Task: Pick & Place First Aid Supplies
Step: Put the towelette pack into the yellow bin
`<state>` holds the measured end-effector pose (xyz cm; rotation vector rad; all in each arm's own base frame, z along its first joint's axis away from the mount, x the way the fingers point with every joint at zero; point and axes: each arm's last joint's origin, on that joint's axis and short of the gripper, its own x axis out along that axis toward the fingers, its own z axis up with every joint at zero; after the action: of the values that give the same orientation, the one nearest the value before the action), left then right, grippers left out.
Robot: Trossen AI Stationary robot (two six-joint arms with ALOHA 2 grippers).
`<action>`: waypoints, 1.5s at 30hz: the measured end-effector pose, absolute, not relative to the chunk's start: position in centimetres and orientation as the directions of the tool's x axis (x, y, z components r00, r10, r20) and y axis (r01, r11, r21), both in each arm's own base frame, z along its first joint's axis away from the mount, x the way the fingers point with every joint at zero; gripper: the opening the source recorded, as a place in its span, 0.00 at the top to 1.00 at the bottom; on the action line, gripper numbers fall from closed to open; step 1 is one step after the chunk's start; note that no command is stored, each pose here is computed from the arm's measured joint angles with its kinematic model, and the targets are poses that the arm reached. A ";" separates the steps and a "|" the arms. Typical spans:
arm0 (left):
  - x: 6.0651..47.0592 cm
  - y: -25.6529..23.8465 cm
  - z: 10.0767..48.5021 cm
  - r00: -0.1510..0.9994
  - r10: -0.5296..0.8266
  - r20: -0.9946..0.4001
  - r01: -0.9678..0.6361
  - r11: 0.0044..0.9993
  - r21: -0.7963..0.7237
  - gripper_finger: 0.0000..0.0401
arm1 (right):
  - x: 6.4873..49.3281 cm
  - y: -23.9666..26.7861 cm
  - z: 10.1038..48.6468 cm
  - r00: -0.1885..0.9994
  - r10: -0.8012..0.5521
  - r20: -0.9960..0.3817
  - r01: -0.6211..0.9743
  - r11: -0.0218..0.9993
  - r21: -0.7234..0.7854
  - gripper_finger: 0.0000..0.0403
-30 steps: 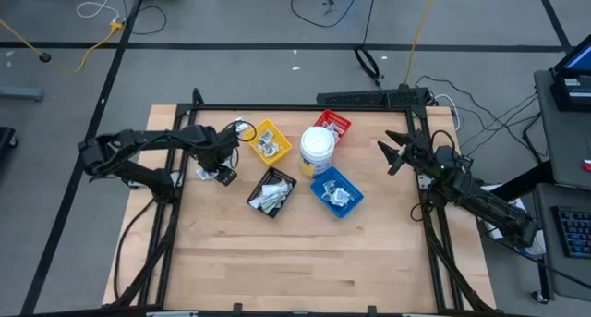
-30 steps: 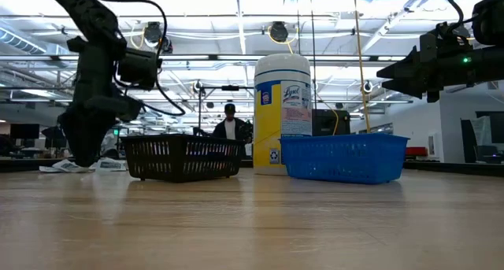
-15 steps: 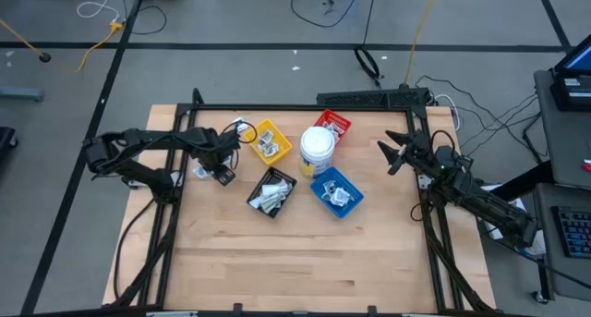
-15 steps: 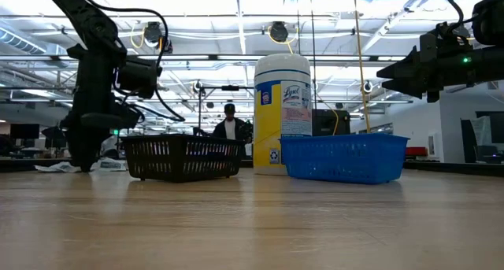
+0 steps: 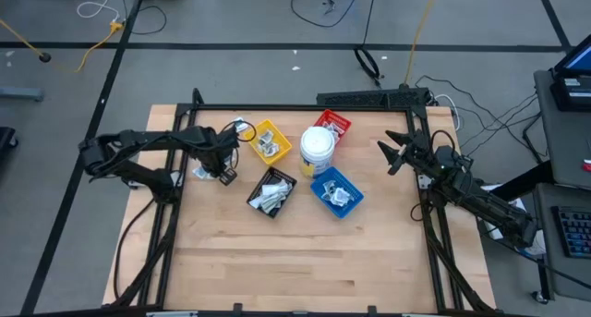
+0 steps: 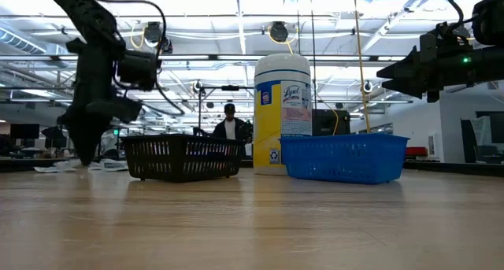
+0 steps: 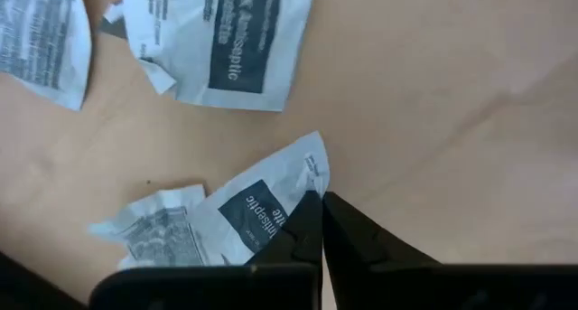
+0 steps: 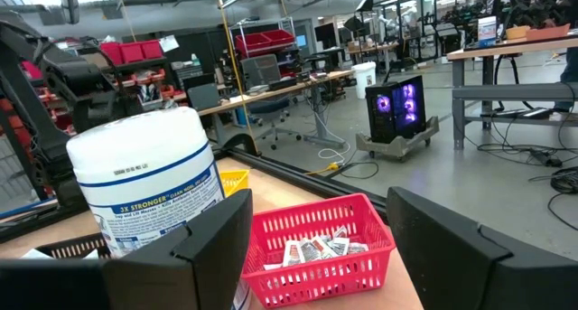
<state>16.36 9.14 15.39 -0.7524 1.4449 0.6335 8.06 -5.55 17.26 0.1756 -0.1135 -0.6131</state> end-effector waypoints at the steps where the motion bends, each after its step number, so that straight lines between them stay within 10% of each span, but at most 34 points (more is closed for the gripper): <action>1: 16.4 9.1 15.9 0.048 -0.064 -0.997 -0.776 0.626 -0.078 0.99 | 8.1 -5.5 17.2 0.812 -0.581 0.054 0.561 0.804 0.197 0.37; 19: 17.6 9.6 23.2 0.052 -0.115 -0.992 -0.779 0.617 -0.112 1.00 | 8.1 -5.6 17.3 0.812 -0.581 0.053 0.562 0.804 0.197 0.37; 45: 31.7 18.1 25.9 0.091 -0.129 -0.987 -0.736 0.659 -0.154 1.00 | 8.1 -5.5 17.2 0.813 -0.580 0.053 0.561 0.804 0.197 0.37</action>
<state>31.72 18.09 25.92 -0.7742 1.4354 0.5255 8.07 -5.55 17.25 0.1758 -0.1130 -0.6128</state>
